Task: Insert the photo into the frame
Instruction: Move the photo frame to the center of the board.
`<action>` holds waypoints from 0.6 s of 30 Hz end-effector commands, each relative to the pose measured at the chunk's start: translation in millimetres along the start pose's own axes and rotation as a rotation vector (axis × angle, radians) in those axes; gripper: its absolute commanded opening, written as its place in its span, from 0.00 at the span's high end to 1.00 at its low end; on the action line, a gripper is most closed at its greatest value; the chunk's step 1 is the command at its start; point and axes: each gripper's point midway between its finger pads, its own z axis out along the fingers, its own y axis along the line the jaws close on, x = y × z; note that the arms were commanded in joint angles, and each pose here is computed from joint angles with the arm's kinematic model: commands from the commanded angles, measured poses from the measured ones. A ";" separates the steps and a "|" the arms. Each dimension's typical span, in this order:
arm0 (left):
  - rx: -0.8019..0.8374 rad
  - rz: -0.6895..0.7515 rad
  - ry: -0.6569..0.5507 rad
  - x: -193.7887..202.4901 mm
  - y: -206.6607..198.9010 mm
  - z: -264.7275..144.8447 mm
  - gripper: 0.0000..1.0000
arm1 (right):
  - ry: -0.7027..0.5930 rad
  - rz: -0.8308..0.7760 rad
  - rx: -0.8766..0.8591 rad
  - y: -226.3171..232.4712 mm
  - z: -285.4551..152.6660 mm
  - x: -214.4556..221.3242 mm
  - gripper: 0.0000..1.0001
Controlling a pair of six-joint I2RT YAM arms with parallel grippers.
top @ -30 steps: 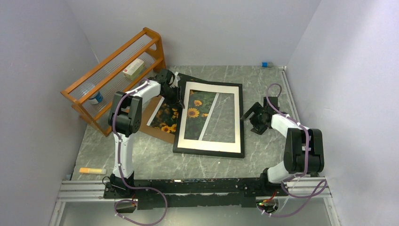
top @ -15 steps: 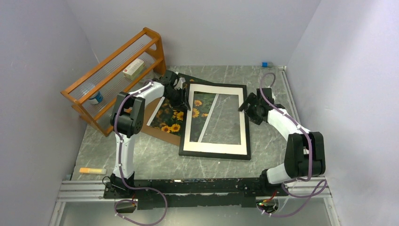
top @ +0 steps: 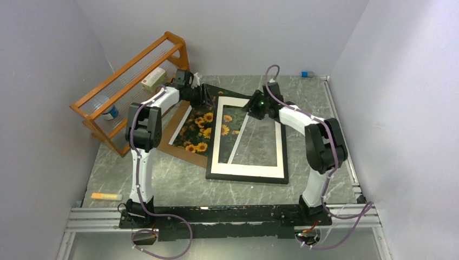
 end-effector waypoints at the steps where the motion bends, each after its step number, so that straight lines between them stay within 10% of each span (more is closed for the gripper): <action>1: 0.180 0.085 -0.019 -17.0 -31.4 18.9 0.49 | -0.064 -0.002 -0.185 65.2 16.9 -24.9 0.55; 6: 0.152 0.049 -0.035 -24.6 -21.5 34.8 0.51 | -0.028 0.003 -0.268 92.6 46.6 -14.6 0.59; 12: 0.125 0.011 0.045 -4.7 0.8 56.9 0.69 | 0.029 -0.002 -0.357 119.0 78.0 -3.9 0.92; 18: 0.071 0.005 0.076 11.0 17.8 58.8 0.73 | 0.036 0.017 -0.314 112.3 101.1 -2.8 0.96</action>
